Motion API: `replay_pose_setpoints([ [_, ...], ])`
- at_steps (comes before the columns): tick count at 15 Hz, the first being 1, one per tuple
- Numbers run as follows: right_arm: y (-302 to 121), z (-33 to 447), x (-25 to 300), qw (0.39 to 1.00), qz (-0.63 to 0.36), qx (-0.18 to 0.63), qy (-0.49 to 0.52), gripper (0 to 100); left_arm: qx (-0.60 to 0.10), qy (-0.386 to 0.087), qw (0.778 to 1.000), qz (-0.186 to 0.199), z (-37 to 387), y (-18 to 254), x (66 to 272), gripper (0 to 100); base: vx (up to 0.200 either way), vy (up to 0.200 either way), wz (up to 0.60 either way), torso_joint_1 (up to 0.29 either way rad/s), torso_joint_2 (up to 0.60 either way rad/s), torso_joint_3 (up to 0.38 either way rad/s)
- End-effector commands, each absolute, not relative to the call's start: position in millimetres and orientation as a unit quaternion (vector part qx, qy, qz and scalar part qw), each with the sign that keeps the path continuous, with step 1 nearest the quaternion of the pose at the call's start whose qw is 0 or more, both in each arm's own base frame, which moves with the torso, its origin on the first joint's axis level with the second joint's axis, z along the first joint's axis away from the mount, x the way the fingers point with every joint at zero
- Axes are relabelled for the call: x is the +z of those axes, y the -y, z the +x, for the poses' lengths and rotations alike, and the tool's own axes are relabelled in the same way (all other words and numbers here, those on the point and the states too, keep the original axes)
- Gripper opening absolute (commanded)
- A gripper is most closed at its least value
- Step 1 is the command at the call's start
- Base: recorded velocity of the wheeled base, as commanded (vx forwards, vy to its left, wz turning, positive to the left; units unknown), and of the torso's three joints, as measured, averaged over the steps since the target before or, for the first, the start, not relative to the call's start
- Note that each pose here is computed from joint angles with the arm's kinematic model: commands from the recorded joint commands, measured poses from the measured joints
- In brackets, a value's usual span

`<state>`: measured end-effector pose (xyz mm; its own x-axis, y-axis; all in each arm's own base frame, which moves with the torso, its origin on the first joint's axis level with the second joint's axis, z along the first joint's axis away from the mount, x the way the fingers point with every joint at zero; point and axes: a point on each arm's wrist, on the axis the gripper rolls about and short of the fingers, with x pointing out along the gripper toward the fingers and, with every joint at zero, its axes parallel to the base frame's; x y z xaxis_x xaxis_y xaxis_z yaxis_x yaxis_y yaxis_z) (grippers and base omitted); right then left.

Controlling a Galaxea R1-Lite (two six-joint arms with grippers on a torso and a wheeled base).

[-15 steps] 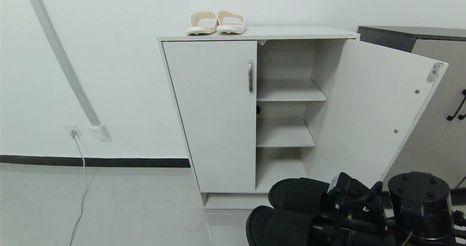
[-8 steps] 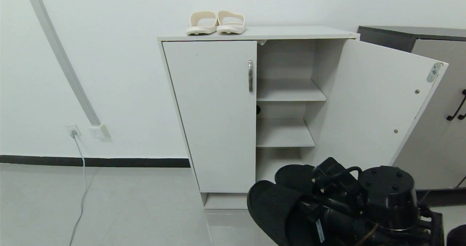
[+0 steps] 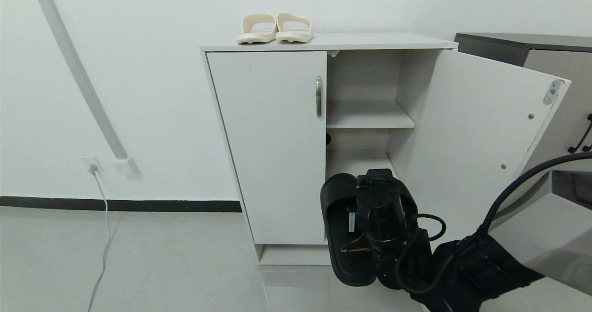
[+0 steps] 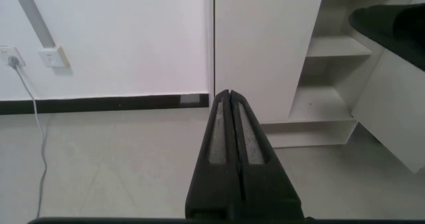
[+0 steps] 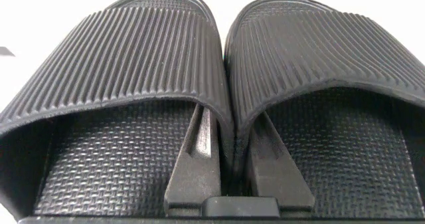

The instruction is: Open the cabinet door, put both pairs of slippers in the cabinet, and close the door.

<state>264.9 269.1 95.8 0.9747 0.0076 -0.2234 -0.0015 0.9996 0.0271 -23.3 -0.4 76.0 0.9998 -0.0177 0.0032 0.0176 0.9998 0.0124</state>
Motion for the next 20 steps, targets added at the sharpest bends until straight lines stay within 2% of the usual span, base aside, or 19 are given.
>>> replay_pose_setpoints([
  [1, -273.2, 270.3, 81.7, 0.993, 0.002, -0.004, -0.122, 0, -0.008, -0.001, 1.000, 0.006, -22.9, 0.4, 75.6, 0, 0.000, -0.200, 0.00, 0.002, 0.01, 0.002],
  [5, -273.2, 270.4, 81.9, 0.993, 0.002, -0.005, -0.121, 0, -0.008, -0.001, 1.000, 0.006, -22.9, 0.4, 76.1, 0, 0.000, -0.200, 0.00, 0.006, 0.00, 0.002],
  [13, -277.2, 281.2, 77.9, 0.993, -0.006, -0.004, -0.116, 0, -0.008, 0.000, 1.000, 0.005, -23.0, 0.4, 76.0, 0, 0.000, 0.000, 0.00, 0.000, 0.00, 0.000],
  [20, -255.6, 302.4, 72.5, 0.992, -0.019, -0.041, -0.122, 0, -0.007, 0.000, 1.000, 0.004, -23.0, 0.4, 76.0, 0, 0.000, 0.000, 0.00, 0.000, 0.00, 0.000],
])
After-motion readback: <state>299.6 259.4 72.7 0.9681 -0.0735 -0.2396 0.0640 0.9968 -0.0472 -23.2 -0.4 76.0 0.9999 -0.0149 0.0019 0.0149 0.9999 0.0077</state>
